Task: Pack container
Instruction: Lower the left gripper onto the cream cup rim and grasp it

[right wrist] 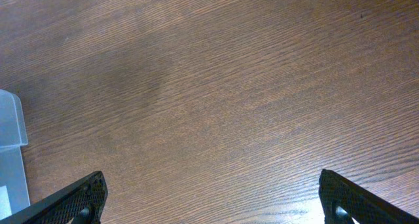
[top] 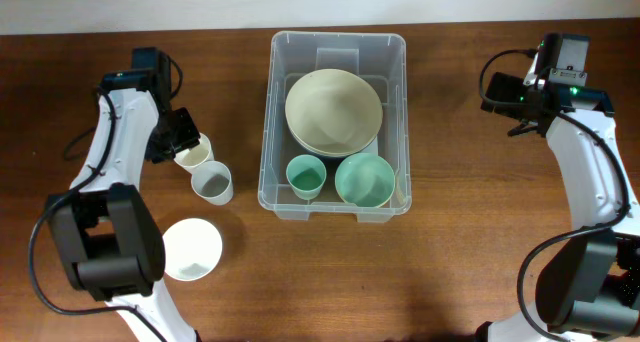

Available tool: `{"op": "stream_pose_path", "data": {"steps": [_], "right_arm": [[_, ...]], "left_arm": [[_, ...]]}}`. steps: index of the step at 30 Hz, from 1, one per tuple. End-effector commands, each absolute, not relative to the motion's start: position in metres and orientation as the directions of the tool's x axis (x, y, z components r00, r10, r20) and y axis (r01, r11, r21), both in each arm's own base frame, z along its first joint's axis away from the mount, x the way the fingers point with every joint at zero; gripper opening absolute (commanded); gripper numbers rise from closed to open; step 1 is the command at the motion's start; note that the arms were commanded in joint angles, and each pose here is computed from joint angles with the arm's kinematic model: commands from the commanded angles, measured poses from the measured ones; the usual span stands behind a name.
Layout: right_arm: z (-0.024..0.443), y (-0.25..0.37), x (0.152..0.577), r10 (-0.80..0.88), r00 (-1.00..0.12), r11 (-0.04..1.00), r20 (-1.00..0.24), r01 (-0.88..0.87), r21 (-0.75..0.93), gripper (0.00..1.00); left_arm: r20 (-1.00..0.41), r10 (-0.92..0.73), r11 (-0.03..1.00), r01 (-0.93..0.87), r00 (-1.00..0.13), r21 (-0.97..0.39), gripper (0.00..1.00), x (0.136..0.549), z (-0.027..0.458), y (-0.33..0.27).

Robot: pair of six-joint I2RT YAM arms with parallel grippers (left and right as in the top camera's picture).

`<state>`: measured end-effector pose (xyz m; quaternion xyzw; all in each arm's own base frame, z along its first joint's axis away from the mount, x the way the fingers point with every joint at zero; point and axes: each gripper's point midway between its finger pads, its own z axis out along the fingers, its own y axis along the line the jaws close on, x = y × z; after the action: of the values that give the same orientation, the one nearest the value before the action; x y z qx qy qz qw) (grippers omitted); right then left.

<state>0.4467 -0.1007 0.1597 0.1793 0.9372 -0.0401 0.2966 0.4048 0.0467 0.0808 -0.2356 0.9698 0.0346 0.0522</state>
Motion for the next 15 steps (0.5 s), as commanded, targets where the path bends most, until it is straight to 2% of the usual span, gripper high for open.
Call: {"op": "stream_pose_path", "data": {"steps": [1, 11, 15], "right_arm": [[0.175, -0.104, 0.447, 0.318, -0.733, 0.927, -0.602, 0.373, 0.035, 0.99], [0.175, -0.104, 0.447, 0.318, -0.733, 0.927, -0.602, 0.373, 0.035, 0.99], [0.175, -0.104, 0.447, 0.318, -0.733, 0.927, -0.602, 0.373, 0.035, 0.99]], "left_arm": [[-0.089, -0.462, 0.884, -0.466, -0.883, 0.043, 0.46, 0.405, 0.068, 0.046], [-0.063, -0.461, 0.884, -0.465, -0.885, 0.054, 0.45, 0.409, 0.044, 0.046], [-0.046, -0.462, 0.884, -0.464, -0.886, 0.061, 0.33, 0.408, 0.037, 0.046]]}}
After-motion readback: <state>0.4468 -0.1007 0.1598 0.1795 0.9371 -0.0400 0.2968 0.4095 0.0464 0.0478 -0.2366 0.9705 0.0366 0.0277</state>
